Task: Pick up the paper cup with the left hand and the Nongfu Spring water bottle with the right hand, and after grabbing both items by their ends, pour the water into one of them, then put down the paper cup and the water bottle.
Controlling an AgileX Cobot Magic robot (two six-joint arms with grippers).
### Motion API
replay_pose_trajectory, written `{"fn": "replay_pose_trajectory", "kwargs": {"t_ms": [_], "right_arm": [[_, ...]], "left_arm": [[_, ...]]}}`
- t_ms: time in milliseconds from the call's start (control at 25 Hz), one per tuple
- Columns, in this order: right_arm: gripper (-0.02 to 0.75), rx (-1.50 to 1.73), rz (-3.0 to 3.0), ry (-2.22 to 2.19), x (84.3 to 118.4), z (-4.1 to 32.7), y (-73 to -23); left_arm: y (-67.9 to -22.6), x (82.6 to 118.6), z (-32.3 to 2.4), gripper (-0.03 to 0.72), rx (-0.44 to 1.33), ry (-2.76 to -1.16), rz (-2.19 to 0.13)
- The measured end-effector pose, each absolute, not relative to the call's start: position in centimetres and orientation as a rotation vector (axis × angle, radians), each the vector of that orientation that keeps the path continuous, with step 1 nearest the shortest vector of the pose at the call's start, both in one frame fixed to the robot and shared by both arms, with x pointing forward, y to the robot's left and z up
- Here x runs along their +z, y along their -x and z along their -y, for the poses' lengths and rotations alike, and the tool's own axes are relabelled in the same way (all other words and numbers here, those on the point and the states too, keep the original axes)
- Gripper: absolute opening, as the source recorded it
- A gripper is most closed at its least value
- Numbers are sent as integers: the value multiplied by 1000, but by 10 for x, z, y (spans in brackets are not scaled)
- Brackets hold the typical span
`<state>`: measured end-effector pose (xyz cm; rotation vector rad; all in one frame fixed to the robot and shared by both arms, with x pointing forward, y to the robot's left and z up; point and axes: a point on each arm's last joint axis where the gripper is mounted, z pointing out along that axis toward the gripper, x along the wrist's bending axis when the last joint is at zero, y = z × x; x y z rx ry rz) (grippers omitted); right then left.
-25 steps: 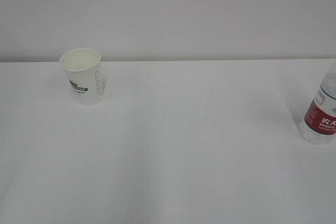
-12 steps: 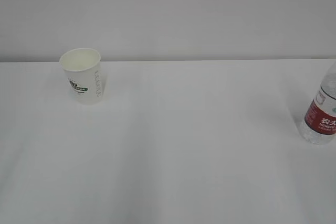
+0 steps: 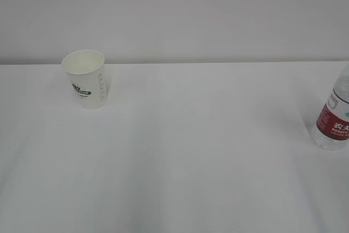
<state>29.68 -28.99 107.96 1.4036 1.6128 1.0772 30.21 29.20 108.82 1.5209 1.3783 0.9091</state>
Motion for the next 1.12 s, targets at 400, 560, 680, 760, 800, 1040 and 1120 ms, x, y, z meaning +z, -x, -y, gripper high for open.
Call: {"fn": "replay_pose_trajectory", "kwargs": {"t_ms": [400, 560, 680, 760, 800, 1040, 1120], "right_arm": [[588, 1076, -1603, -1387, 1082, 288, -322], [588, 1078, -1592, -1371, 1084, 287, -330], [588, 1087, -1573, -1351, 1085, 287, -335], [588, 1086, -1571, -1347, 1085, 286, -340], [588, 1087, -1569, -1346, 1085, 286, -343], [588, 1087, -1566, -1343, 1084, 285, -358], [588, 1089, -1563, -1341, 1083, 284, -363]], "left_arm": [[-329, 1092, -290, 538, 940, -1495, -1361], [-342, 1090, -289, 537, 936, -1501, -1370], [-353, 1089, -288, 533, 932, -1506, -1377], [-359, 1088, -288, 531, 936, -1502, -1375], [-362, 1088, -288, 531, 936, -1502, -1376], [-380, 1084, -286, 528, 939, -1498, -1379], [-387, 1081, -286, 524, 935, -1504, -1386]]}}
